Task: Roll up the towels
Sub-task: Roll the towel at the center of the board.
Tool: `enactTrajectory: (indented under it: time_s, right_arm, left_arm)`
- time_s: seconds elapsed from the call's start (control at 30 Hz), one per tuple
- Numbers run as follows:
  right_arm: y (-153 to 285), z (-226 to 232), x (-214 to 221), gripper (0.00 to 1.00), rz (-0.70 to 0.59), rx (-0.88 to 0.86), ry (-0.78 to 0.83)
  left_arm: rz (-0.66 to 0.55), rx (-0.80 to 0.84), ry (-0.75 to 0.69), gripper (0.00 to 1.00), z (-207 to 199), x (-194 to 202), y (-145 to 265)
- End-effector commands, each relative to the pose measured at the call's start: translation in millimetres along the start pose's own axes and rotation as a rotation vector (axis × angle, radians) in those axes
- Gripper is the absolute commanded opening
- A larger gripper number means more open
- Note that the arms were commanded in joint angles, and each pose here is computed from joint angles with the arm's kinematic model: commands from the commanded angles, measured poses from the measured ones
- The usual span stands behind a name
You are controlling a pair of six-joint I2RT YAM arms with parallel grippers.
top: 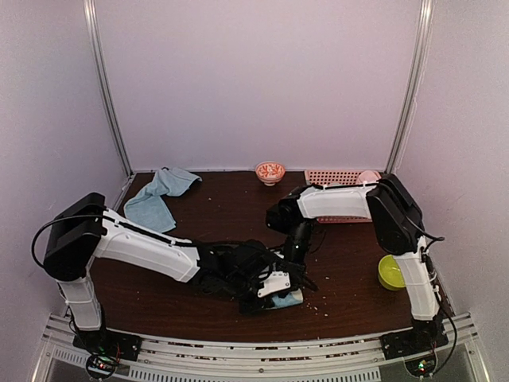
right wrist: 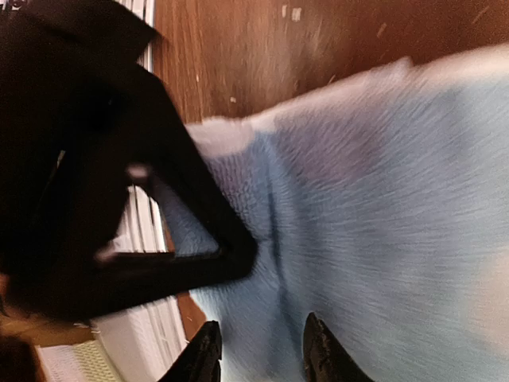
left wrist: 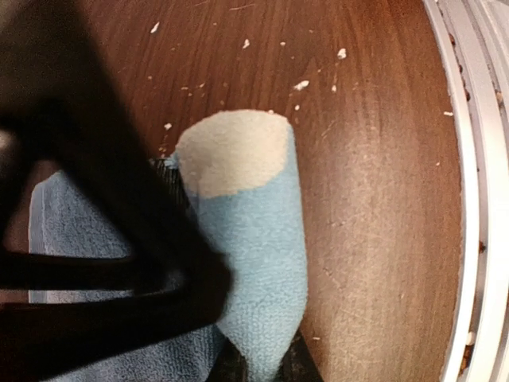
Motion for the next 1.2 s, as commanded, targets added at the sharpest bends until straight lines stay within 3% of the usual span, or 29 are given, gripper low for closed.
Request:
enactTrajectory:
  time_s: [0.0, 0.1, 0.23, 0.37, 0.43, 0.5, 0.57, 0.7, 0.93, 1.17]
  right_arm:
    - [96, 15, -22, 0.38, -0.206, 0.263, 0.124]
    - [157, 41, -29, 0.39, -0.380, 0.342, 0.149]
    - [213, 76, -27, 0.37, -0.581, 0.446, 0.196]
    - [244, 113, -15, 0.37, -0.736, 0.511, 0.265]
    - [239, 139, -1, 0.39, -0.747, 0.488, 0.384]
    - [214, 149, 12, 0.40, -0.680, 0.456, 0.464]
    - [175, 147, 24, 0.36, -0.530, 0.435, 0.519]
    - [104, 130, 39, 0.31, -0.298, 0.513, 0.574]
    - [53, 47, 27, 0.38, -0.236, 0.904, 0.454]
    - [16, 20, 21, 0.42, -0.197, 0.978, 0.514]
  left_arm:
    - [-0.005, 0.197, 0.103, 0.00, -26, 4, -13]
    - [-0.002, 0.288, 0.231, 0.00, -18, 14, -18]
    - [-0.099, 0.428, 0.408, 0.02, -2, 13, -13]
    - [-0.128, 0.592, 0.568, 0.03, 7, 16, -18]
    - [-0.103, 0.651, 0.612, 0.04, 8, 17, -22]
    - [-0.075, 0.693, 0.642, 0.04, 7, 20, -27]
    - [-0.053, 0.720, 0.664, 0.04, 6, 24, -31]
    - [-0.033, 0.748, 0.720, 0.04, 9, 33, -35]
    - [-0.010, 0.754, 0.741, 0.05, 10, 41, -41]
    - [-0.004, 0.758, 0.745, 0.05, 10, 43, -43]
Point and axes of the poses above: each gripper's point midway between its finger pads, its own y axis back along the fingers, its own z axis along the line the jaws close on, x = y × z, the point moved 1 cm from there along y, back along the fingers, and after that the axes turned 9 degrees about -y, right-handed, at the moved point
